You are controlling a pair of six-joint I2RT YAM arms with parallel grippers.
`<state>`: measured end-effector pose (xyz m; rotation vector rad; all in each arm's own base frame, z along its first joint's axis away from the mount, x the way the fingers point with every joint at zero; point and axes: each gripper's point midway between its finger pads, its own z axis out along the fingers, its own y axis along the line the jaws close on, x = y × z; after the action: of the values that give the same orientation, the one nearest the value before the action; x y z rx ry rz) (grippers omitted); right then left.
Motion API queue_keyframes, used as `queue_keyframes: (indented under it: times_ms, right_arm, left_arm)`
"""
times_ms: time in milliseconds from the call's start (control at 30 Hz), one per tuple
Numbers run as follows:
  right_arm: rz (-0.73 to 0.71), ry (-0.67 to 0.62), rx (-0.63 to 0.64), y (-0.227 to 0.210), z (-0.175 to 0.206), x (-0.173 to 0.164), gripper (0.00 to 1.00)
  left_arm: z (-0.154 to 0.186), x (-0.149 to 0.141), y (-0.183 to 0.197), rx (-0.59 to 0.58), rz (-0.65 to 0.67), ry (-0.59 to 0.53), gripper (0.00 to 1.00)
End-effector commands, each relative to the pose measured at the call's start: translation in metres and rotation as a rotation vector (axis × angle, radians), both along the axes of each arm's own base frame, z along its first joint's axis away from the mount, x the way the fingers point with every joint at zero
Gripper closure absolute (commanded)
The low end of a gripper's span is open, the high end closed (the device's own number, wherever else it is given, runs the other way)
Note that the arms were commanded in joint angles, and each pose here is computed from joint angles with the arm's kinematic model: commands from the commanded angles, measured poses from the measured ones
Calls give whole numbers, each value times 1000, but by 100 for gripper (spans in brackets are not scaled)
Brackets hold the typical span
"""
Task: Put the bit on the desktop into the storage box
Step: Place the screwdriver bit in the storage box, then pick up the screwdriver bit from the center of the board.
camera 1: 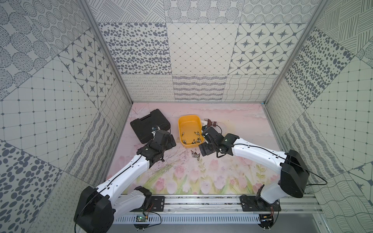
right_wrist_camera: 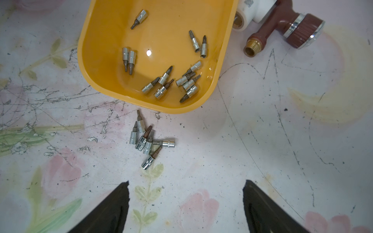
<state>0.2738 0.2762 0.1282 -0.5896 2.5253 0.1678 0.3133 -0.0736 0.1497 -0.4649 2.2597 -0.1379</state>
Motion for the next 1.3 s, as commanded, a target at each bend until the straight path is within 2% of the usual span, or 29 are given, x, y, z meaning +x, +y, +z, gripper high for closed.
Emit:
queue_keyframes:
  times_ms: [0, 633, 1267]
  right_arm:
    - [0, 9, 36, 15, -9, -2, 13]
    - [65, 140, -40, 49, -80, -18, 39]
    - [62, 175, -61, 54, -99, -17, 52]
  left_arm:
    - [-4, -4, 0, 5, -9, 24, 1]
    - [-6, -5, 1, 11, -10, 30, 1]
    - [-5, -1, 1, 15, -12, 28, 1]
